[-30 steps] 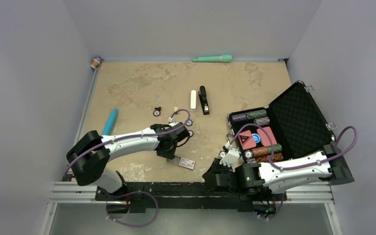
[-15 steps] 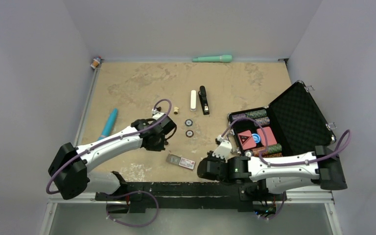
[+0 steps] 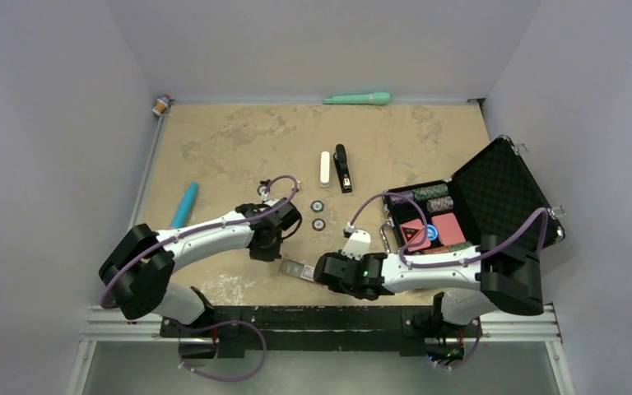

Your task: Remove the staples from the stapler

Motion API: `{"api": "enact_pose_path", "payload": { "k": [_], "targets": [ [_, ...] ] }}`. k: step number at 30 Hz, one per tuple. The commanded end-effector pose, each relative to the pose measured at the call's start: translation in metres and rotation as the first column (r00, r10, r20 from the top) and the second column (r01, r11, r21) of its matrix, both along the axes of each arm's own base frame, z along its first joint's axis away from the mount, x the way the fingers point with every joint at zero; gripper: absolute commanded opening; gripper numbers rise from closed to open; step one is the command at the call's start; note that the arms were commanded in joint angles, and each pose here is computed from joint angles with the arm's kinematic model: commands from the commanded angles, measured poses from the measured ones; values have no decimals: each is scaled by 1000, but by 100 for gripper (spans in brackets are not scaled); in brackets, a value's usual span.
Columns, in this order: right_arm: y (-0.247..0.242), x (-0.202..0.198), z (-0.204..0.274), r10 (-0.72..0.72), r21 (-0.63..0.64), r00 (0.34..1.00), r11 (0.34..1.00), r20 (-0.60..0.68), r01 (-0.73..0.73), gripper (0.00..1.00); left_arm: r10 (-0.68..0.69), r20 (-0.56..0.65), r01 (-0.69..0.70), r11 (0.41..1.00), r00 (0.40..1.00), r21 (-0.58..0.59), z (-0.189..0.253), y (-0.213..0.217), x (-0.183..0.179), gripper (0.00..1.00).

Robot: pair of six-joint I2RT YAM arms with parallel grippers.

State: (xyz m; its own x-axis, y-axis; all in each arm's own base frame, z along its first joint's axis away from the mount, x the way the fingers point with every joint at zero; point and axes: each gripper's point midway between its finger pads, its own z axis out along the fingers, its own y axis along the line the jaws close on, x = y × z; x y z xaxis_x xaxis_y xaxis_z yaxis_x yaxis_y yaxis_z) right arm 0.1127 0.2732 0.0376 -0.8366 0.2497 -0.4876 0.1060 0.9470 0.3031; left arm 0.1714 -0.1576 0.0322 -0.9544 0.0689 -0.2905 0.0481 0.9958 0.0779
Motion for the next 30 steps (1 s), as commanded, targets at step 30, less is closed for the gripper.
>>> {"api": "enact_pose_path", "payload": {
  "k": [30],
  "targets": [
    [29,19,-15,74,-14,997,997,-6,-75,0,-106,-51,94,974,993,-204,-25,-45,-4,0]
  ]
}}
